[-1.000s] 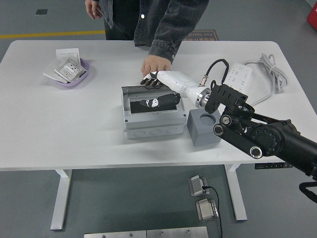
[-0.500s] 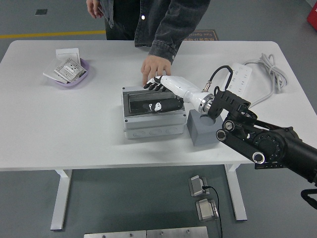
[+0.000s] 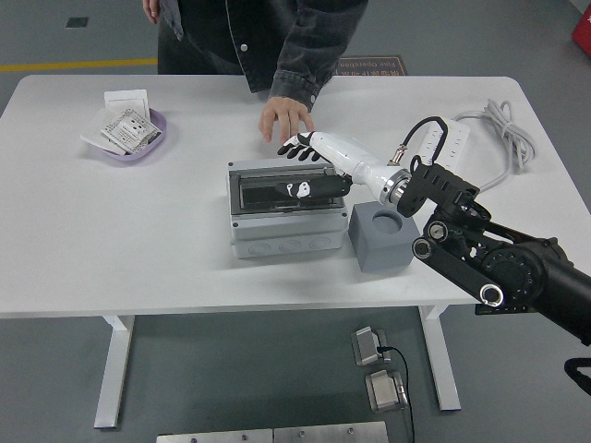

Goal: Pick up the cylinder from the cube,place it in the box,flap close box

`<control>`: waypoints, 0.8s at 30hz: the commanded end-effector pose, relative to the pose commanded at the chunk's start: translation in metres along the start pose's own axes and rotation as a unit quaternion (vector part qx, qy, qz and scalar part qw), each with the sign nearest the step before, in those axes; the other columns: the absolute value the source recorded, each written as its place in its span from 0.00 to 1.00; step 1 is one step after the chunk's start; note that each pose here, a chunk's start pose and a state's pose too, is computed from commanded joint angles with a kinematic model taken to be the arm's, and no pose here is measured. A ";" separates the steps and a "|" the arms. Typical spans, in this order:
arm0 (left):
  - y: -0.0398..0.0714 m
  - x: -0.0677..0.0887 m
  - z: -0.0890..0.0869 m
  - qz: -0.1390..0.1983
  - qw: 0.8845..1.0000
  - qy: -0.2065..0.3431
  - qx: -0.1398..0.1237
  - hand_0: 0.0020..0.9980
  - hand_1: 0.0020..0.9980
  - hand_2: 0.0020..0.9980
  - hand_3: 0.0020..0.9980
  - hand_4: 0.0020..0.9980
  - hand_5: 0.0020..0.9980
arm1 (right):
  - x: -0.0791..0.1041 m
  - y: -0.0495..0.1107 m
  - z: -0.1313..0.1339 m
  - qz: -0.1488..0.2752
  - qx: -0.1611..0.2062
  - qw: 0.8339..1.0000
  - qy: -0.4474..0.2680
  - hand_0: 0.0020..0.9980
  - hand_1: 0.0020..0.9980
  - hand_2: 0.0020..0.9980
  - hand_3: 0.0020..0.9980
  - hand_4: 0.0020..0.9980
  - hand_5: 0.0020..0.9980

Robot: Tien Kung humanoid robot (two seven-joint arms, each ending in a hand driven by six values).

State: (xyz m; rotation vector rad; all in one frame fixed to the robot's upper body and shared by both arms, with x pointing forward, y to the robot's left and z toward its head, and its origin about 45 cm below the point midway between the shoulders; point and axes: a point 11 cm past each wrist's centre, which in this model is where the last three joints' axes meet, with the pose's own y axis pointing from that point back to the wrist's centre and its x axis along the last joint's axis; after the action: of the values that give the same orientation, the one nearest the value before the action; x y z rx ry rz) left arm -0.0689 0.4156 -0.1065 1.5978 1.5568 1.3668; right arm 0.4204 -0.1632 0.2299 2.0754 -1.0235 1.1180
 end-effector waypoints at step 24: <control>-0.002 -0.002 -0.007 -0.007 1.000 0.009 0.009 0.74 0.76 0.73 0.82 0.81 0.66 | 0.046 0.116 0.055 0.253 -0.042 0.947 -0.192 0.61 0.64 0.66 0.72 0.82 0.56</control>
State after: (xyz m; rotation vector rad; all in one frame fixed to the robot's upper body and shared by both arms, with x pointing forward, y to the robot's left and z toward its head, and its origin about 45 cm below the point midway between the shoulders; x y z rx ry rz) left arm -0.0753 0.4124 -0.1066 1.5864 1.5916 1.3679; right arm 0.3648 -0.2845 0.2564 2.0604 -1.8402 0.8806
